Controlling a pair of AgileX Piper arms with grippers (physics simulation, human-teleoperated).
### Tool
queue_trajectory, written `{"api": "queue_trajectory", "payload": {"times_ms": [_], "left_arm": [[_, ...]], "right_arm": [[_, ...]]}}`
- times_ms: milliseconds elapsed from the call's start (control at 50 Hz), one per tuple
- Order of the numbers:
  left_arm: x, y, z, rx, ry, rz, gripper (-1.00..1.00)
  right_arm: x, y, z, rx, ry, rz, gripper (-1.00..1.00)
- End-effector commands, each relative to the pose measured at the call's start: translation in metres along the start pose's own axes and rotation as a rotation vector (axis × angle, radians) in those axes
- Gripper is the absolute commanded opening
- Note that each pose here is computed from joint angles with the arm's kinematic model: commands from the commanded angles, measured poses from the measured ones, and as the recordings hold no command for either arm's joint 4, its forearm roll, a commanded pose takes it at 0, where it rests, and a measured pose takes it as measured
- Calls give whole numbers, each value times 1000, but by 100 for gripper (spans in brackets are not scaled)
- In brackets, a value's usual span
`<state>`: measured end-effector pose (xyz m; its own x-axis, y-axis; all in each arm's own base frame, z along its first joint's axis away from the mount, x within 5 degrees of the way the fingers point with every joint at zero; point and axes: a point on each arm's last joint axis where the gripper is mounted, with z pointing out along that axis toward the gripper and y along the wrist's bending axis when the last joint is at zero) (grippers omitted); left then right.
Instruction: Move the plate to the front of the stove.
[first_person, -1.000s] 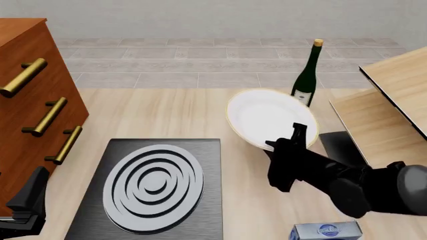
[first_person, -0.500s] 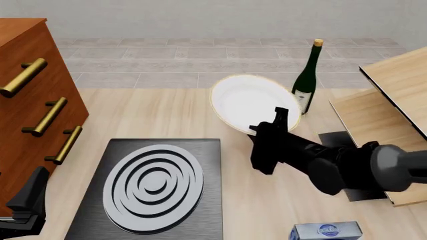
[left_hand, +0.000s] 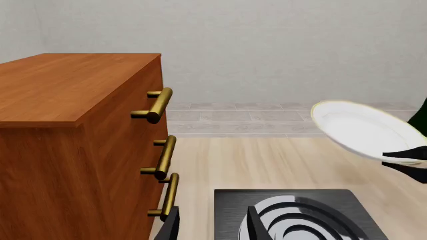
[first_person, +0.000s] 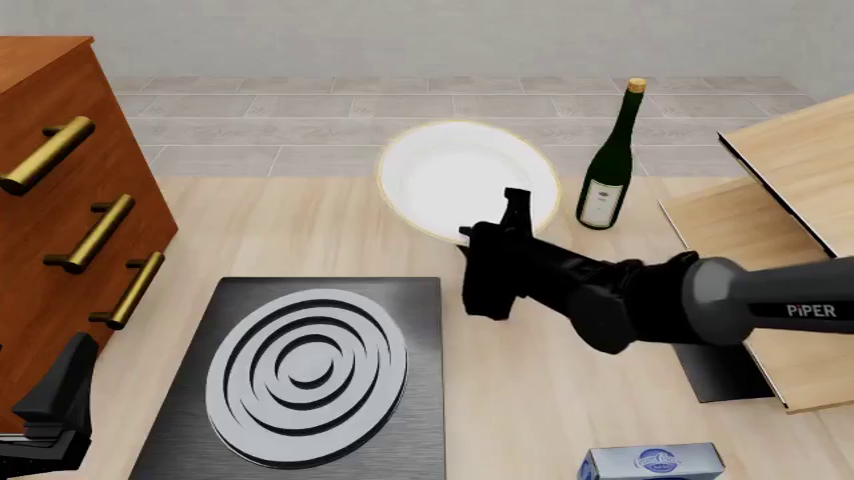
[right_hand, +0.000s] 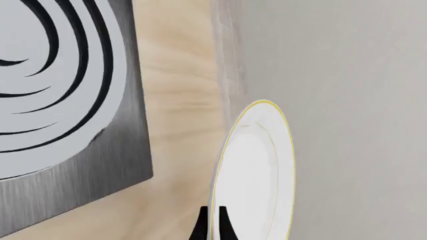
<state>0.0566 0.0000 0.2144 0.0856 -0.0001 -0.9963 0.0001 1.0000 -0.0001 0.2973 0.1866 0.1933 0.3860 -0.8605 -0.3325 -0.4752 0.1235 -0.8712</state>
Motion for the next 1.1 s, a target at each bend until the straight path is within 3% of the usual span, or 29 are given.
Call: {"api": "queue_trajectory", "payload": {"times_ms": [20, 220, 400, 680, 1100], "left_arm": [[0, 0, 0, 0, 0, 0, 100], [0, 0, 0, 0, 0, 0, 100], [0, 0, 0, 0, 0, 0, 100], [0, 0, 0, 0, 0, 0, 100], [0, 0, 0, 0, 0, 0, 100]], "right_arm": [[-20, -6, 11, 32, -58, -76, -100], [-42, -13, 16, 47, -108, -134, -100], [-52, -31, 15, 35, -110, -129, -100], [-40, -64, 27, 38, -50, -107, -100], [-43, -90, 61, 66, -42, -110, -100]]}}
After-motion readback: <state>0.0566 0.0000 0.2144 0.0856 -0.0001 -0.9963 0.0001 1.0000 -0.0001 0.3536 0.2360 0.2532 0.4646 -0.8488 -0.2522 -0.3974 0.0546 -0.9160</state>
